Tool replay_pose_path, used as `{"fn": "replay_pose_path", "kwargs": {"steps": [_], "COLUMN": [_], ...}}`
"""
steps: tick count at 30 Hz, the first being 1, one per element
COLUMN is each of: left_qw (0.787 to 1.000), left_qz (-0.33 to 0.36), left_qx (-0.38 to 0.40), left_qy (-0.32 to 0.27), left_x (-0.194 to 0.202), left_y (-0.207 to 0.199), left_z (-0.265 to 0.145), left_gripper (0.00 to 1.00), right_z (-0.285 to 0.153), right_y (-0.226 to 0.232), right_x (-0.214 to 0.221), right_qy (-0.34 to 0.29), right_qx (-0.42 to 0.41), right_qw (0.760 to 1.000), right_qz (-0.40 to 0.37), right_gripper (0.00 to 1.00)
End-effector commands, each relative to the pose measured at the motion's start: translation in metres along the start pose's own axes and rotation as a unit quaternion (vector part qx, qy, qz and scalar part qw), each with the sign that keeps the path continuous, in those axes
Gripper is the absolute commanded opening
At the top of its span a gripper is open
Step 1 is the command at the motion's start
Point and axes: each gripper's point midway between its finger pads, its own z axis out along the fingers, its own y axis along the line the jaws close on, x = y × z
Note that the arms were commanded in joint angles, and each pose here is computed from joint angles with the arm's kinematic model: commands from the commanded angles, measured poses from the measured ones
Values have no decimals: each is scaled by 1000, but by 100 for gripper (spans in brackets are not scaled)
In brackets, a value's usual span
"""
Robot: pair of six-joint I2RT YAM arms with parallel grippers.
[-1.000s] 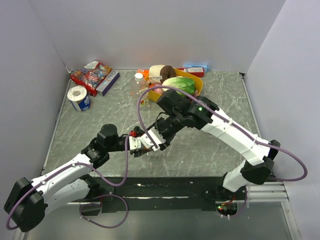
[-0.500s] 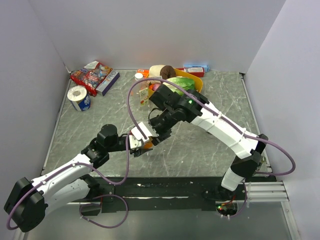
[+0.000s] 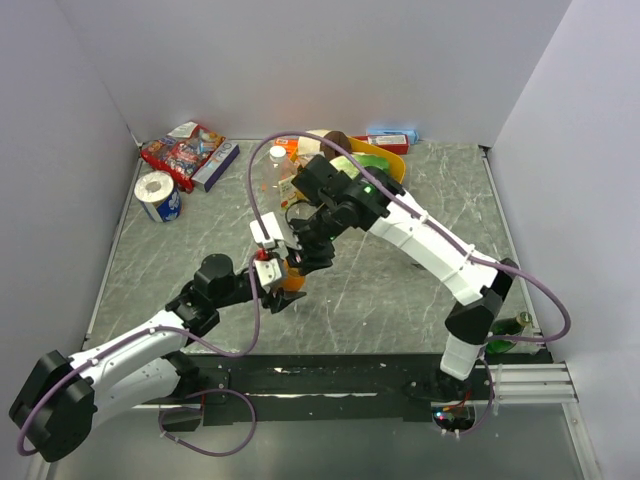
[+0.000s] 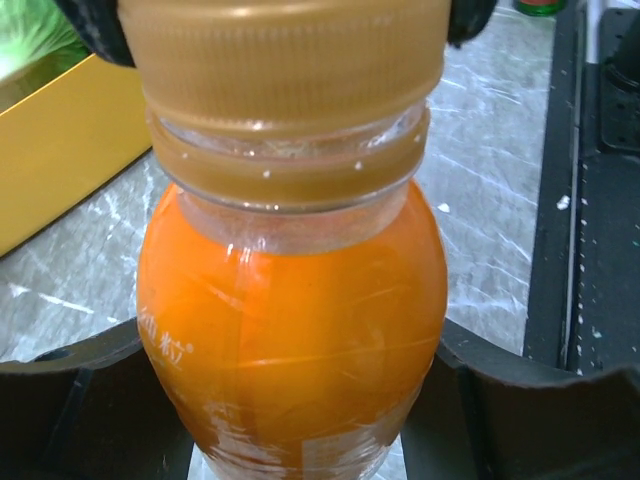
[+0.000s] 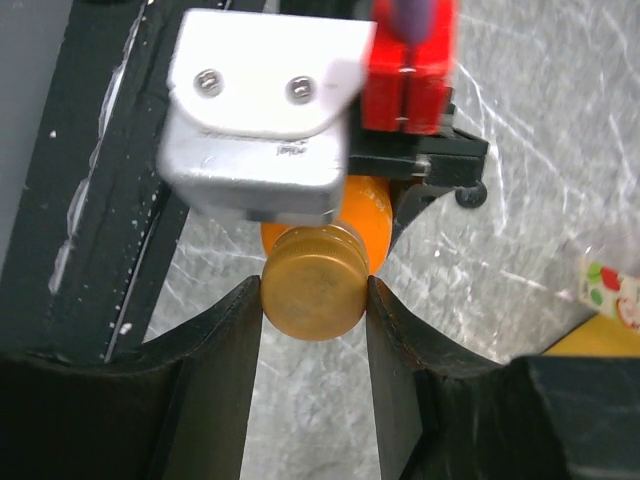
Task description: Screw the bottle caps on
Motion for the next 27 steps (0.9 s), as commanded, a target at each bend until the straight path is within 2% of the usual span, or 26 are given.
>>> {"fn": "replay_pose_path", "kwargs": {"steps": [1, 13, 17, 22, 25, 26, 27], "left_qw": [984, 973, 972, 974, 979, 981, 983], "left_qz": [63, -9, -28, -65, -67, -66, -62], "left_qx": [-61, -166, -176, -172, -153, -148, -138], "left_qy": [-154, -158, -153, -134, -118, -111, -105], "left_x": [-97, -85, -78, -62, -52, -47, -44], "left_y": [28, 65, 67, 62, 52, 51, 47], "left_z": [-4, -6, -6, -7, -8, -9, -9], "left_gripper": [1, 1, 1, 1, 1, 1, 1], "right_z": [16, 25, 28, 17, -4, -10, -18], "right_y": [14, -4, -11, -17, -21, -22, -24], "right_x": [18, 12, 15, 11, -1, -5, -8], "right_qy": [53, 74, 87, 79, 59, 52, 46], "right_qx": [-46, -34, -15, 20, 57, 66, 80], "right_qw": [993, 975, 967, 969, 971, 972, 972], "right_qz": [99, 206, 240, 235, 223, 220, 214], "right_gripper": [36, 37, 40, 44, 60, 90, 99]}}
